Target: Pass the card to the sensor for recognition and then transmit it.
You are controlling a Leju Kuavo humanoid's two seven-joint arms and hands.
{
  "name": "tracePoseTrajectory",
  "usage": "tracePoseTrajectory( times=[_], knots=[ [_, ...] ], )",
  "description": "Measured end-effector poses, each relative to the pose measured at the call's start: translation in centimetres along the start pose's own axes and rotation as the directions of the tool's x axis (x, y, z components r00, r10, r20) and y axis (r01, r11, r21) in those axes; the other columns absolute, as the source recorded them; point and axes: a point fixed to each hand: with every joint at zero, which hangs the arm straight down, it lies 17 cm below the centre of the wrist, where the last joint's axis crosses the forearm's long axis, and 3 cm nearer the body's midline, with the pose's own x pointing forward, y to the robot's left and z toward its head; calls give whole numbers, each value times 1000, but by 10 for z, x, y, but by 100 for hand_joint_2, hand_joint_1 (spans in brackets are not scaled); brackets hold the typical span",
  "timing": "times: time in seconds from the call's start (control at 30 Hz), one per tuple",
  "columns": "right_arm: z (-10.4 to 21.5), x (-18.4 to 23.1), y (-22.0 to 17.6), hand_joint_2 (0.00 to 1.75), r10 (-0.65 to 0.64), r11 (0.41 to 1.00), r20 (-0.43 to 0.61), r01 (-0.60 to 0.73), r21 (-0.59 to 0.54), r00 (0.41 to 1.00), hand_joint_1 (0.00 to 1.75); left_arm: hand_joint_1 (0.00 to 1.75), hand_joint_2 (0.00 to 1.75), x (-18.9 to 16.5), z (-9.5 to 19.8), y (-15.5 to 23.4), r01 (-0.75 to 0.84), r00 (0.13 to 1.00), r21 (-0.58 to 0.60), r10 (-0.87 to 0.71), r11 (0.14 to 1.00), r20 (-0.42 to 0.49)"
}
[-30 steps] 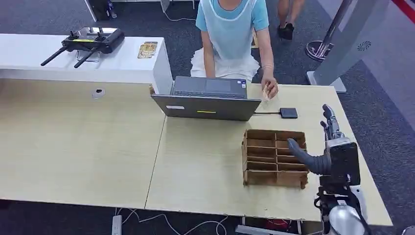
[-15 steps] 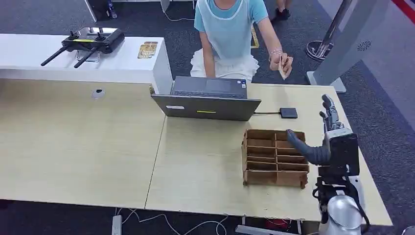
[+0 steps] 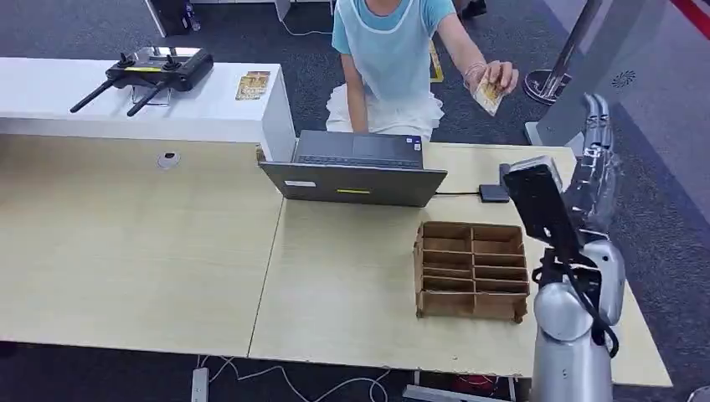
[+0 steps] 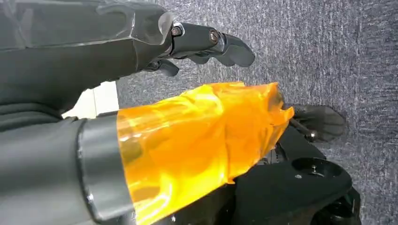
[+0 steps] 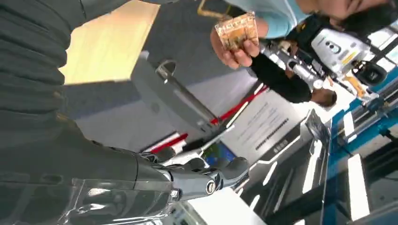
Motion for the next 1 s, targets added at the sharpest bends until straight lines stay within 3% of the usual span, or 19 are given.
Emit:
tracePoseTrajectory(
  times=[0.1,0.43,1.0],
  knots=[
    [-24,5,-11,175,124,991,6,-124,-41,992,0,0,0,2,0,-3,38,999,-10,-38,999,7],
    [-67,-3,4,175,231,973,-19,-232,-14,973,0,0,0,5,1,-8,101,995,-26,-100,995,18],
    [-98,-56,24,175,309,951,-133,-301,77,942,0,0,0,6,2,-11,137,990,-36,-136,990,26]
  ],
)
